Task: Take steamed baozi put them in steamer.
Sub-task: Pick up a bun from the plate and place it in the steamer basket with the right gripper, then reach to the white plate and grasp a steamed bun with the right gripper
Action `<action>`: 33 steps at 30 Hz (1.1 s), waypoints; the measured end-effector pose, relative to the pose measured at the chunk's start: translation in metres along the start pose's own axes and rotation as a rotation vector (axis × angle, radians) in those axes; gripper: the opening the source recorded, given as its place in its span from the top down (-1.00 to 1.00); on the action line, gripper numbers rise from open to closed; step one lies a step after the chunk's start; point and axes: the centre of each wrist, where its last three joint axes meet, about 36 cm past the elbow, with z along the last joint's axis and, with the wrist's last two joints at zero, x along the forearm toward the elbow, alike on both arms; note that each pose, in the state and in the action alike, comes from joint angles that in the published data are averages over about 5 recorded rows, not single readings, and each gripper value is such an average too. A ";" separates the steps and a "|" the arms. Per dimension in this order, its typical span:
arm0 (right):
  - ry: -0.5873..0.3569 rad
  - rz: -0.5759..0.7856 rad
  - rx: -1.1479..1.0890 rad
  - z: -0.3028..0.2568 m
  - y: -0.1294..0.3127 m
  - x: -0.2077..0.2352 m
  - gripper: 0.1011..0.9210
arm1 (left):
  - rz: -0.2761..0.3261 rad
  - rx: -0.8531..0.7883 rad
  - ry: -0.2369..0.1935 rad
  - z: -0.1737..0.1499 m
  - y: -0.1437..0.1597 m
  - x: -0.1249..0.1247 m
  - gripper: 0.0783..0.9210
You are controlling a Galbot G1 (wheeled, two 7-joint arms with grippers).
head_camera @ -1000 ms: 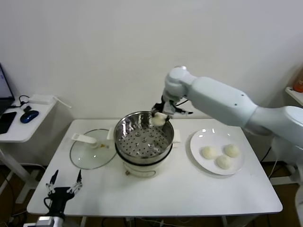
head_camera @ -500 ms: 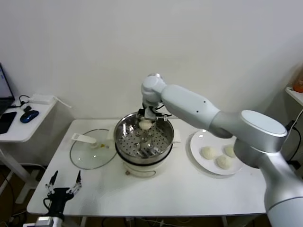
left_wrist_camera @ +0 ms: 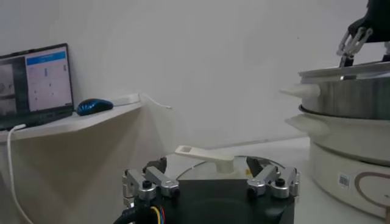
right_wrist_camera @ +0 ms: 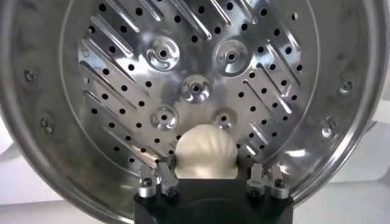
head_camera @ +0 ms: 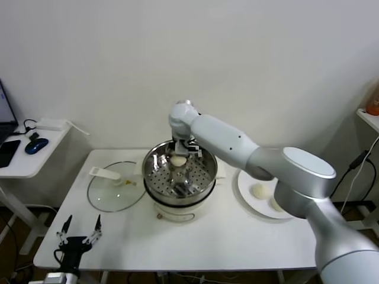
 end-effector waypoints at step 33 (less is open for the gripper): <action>-0.085 0.033 -0.394 0.043 0.105 0.102 -0.76 | -0.004 0.018 -0.018 -0.009 -0.002 -0.001 -0.77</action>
